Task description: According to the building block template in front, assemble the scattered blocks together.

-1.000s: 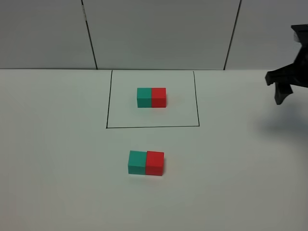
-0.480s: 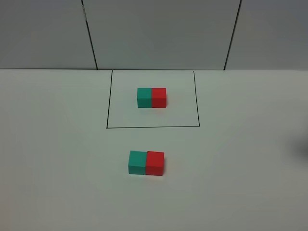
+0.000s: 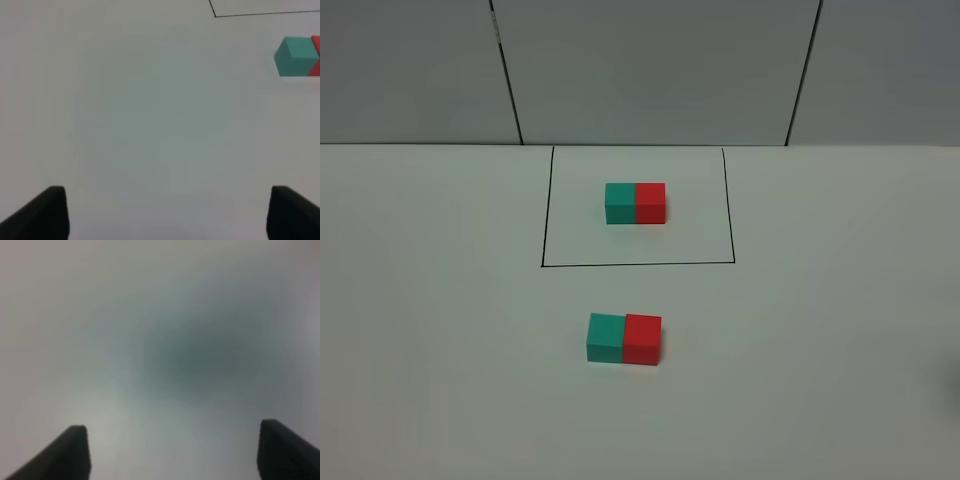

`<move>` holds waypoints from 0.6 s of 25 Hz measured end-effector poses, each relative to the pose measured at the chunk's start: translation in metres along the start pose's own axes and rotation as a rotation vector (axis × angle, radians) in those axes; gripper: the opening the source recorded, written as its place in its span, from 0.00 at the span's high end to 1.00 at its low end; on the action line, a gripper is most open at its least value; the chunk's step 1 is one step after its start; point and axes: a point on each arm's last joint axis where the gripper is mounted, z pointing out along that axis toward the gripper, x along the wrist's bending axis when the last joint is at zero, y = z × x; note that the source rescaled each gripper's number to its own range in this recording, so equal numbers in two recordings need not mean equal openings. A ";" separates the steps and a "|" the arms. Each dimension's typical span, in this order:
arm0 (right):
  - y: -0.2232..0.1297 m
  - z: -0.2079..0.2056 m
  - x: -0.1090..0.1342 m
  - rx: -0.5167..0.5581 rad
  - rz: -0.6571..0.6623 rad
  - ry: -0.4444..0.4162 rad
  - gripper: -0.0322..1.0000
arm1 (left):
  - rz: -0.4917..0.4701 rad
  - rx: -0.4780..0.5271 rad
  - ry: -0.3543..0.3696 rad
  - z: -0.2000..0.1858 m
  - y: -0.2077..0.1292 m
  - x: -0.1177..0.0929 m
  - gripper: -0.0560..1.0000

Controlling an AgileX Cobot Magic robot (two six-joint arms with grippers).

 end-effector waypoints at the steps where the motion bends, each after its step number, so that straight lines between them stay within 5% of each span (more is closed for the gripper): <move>1: -0.009 -0.002 0.000 -0.006 0.005 0.008 0.20 | 0.000 0.000 0.000 0.000 0.000 0.000 0.19; 15: -0.117 -0.063 -0.003 -0.211 -0.052 0.072 0.23 | 0.000 0.000 0.000 0.000 0.000 0.000 0.19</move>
